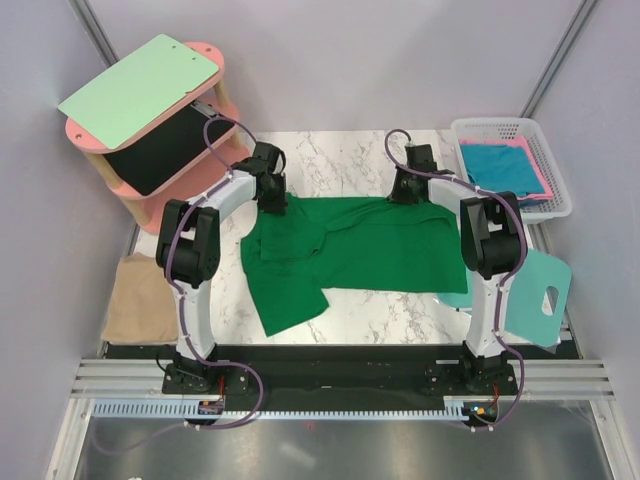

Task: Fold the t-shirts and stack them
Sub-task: Fold the flattened tshirt in 1/3 of the way, then grap the side of the flattened tshirt closest away from the robot with both arms, then fold the other side of the tshirt into a rectangle

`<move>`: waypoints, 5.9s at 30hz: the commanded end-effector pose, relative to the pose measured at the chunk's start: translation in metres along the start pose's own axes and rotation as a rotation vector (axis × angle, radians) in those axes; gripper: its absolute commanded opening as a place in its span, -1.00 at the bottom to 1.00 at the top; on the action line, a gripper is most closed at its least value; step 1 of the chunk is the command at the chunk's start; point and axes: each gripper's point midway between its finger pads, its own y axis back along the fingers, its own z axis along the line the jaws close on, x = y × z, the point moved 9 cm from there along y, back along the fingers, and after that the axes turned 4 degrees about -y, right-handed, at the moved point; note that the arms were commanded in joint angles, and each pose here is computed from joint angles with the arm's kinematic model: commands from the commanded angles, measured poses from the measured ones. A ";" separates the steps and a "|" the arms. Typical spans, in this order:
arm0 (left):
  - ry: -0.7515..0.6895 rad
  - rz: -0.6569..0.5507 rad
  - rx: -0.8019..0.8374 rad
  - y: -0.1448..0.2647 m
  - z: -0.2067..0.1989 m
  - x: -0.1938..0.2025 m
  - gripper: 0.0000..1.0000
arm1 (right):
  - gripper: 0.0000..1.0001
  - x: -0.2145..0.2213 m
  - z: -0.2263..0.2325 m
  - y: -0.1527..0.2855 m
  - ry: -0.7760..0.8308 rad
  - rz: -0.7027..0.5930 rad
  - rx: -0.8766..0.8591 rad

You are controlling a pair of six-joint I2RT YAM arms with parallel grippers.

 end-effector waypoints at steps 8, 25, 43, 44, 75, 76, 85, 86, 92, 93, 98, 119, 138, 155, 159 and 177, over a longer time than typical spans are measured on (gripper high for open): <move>-0.025 0.092 -0.189 -0.026 0.019 0.013 -0.96 | -0.60 0.010 -0.016 0.035 0.026 0.044 0.119; 0.006 0.131 -0.292 -0.047 0.043 0.010 -0.96 | -0.55 -0.002 -0.028 0.063 0.024 -0.087 0.251; 0.089 0.099 -0.304 -0.037 0.068 -0.023 -0.96 | -0.98 -0.028 -0.044 -0.036 0.019 -0.007 0.302; 0.090 0.108 -0.307 -0.041 0.070 -0.022 -0.96 | -0.97 -0.025 -0.047 -0.047 0.022 0.015 0.301; 0.264 -0.024 0.164 0.102 -0.003 0.163 0.99 | 0.79 0.057 -0.113 0.177 -0.385 -0.131 0.224; 0.275 -0.006 0.153 0.101 0.000 0.174 0.99 | 0.78 0.061 -0.117 0.178 -0.392 -0.124 0.247; 0.298 0.022 0.134 0.099 0.008 0.197 1.00 | 0.71 0.081 -0.132 0.162 -0.424 -0.069 0.302; 0.302 0.027 0.133 0.099 0.008 0.198 1.00 | 0.68 0.082 -0.133 0.159 -0.430 -0.067 0.303; 0.310 0.052 0.127 0.096 0.010 0.207 1.00 | 0.63 0.090 -0.140 0.139 -0.455 -0.030 0.314; 0.315 0.052 0.131 0.097 0.011 0.209 1.00 | 0.62 0.090 -0.141 0.137 -0.458 -0.033 0.313; 0.323 0.057 0.145 0.101 0.010 0.216 1.00 | 0.31 0.089 -0.142 0.127 -0.477 -0.056 0.295; 0.249 0.230 0.063 0.073 -0.012 0.257 -0.27 | -0.85 0.071 -0.126 0.118 -0.509 -0.071 0.118; 0.187 -0.017 0.087 0.141 -0.037 0.170 -0.96 | -0.93 0.035 -0.101 0.154 -0.449 -0.200 -0.029; 0.253 -0.174 0.083 0.144 -0.009 0.052 -0.96 | -0.95 -0.027 -0.098 0.112 -0.506 -0.243 -0.073; 0.253 -0.187 0.063 0.139 0.000 0.036 -0.96 | -0.95 -0.031 -0.102 0.095 -0.526 -0.231 -0.066; 0.271 -0.234 0.032 0.123 0.035 -0.018 -0.96 | -0.96 -0.048 -0.108 0.071 -0.531 -0.235 -0.048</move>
